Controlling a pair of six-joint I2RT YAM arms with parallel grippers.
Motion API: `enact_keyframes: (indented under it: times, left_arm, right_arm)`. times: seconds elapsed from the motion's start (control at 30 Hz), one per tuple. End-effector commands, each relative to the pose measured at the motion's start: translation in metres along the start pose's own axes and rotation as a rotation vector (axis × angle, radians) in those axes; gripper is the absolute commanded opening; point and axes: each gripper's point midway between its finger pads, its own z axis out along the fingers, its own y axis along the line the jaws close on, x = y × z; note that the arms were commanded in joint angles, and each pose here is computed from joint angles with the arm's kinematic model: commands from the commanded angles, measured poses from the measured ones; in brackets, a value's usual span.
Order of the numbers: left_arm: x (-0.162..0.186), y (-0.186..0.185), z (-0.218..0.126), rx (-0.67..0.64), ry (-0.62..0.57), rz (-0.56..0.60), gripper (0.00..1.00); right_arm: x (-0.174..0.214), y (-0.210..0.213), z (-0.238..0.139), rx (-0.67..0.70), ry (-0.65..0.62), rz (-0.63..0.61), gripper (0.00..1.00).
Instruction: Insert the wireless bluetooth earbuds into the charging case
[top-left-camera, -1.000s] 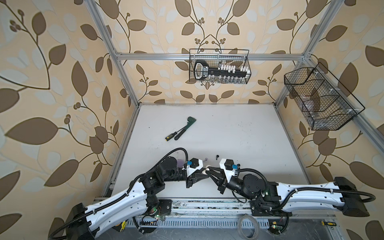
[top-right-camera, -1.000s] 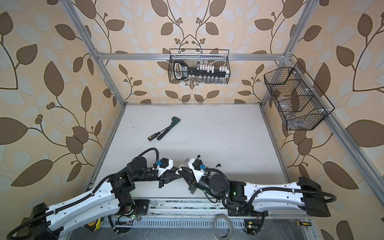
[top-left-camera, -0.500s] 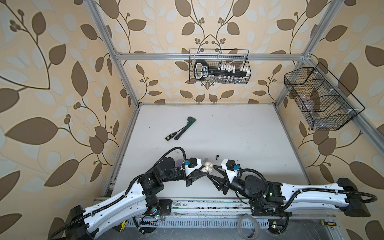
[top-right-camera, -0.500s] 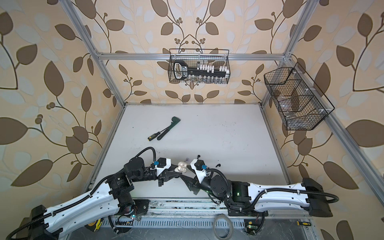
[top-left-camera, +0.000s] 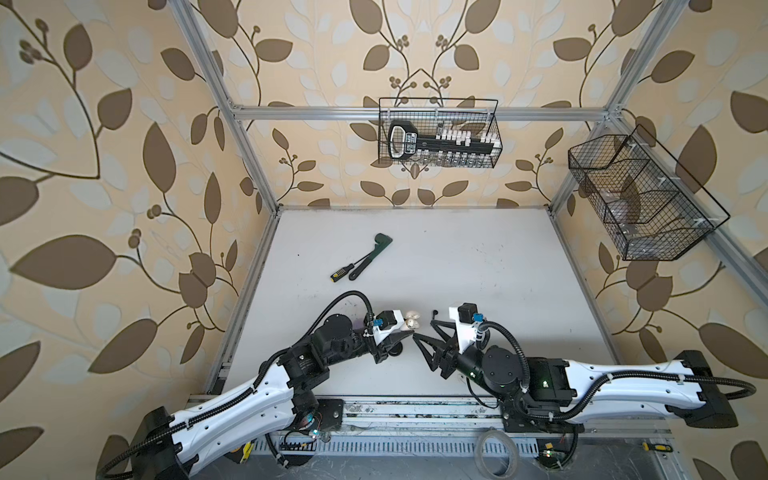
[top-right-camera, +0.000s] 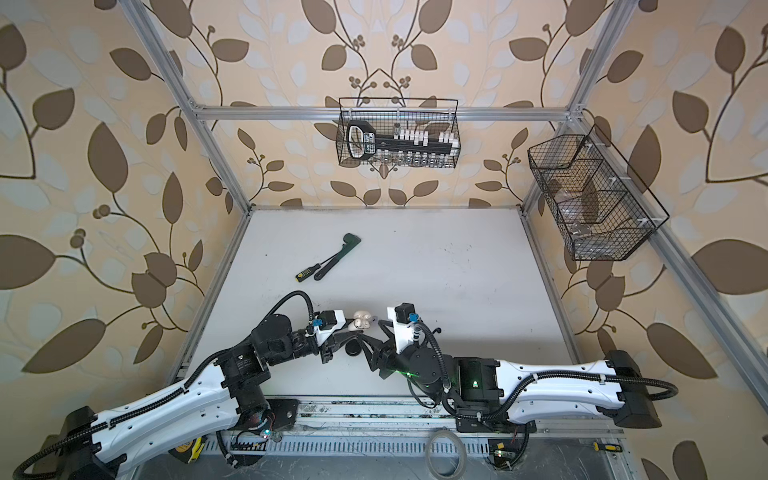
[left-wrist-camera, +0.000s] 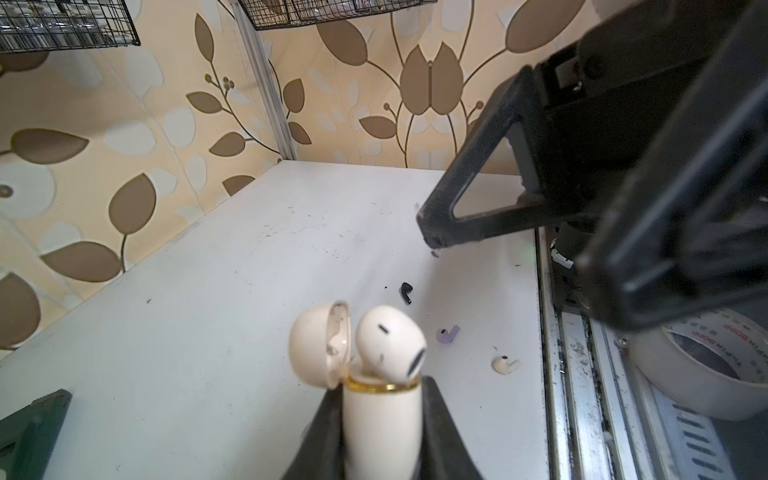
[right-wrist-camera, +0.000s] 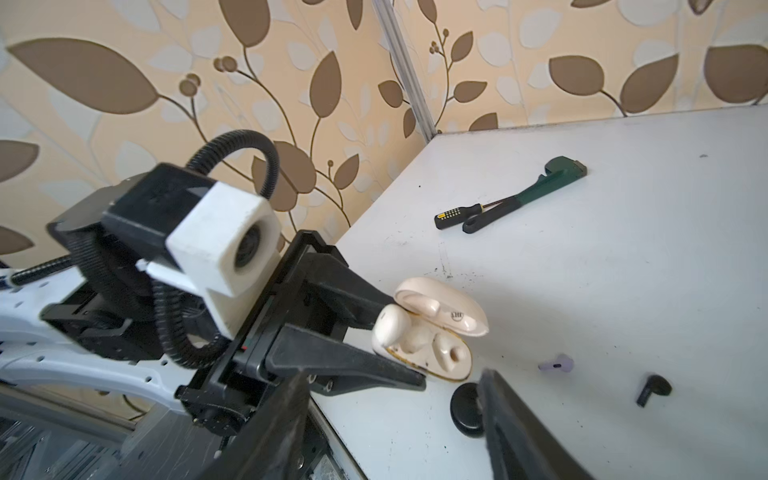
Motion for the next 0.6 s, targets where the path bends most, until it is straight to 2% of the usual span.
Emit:
enact_keyframes:
  times: [0.0,0.3,0.57]
  left_arm:
    - [-0.018,0.003,-0.003,-0.027,-0.079,0.042,0.00]
    - [-0.018,0.002,-0.003,-0.018,-0.082,0.040,0.00]
    - [-0.020,-0.002,-0.003,0.004,-0.086,0.038,0.00]
  right_arm:
    - [-0.010,0.001,0.003,0.048,-0.024,0.046,0.58]
    - [-0.012,0.016,0.018,0.041,-0.004,0.047,0.41]
    - [-0.010,0.006,0.031,0.081,0.008,0.069,0.35]
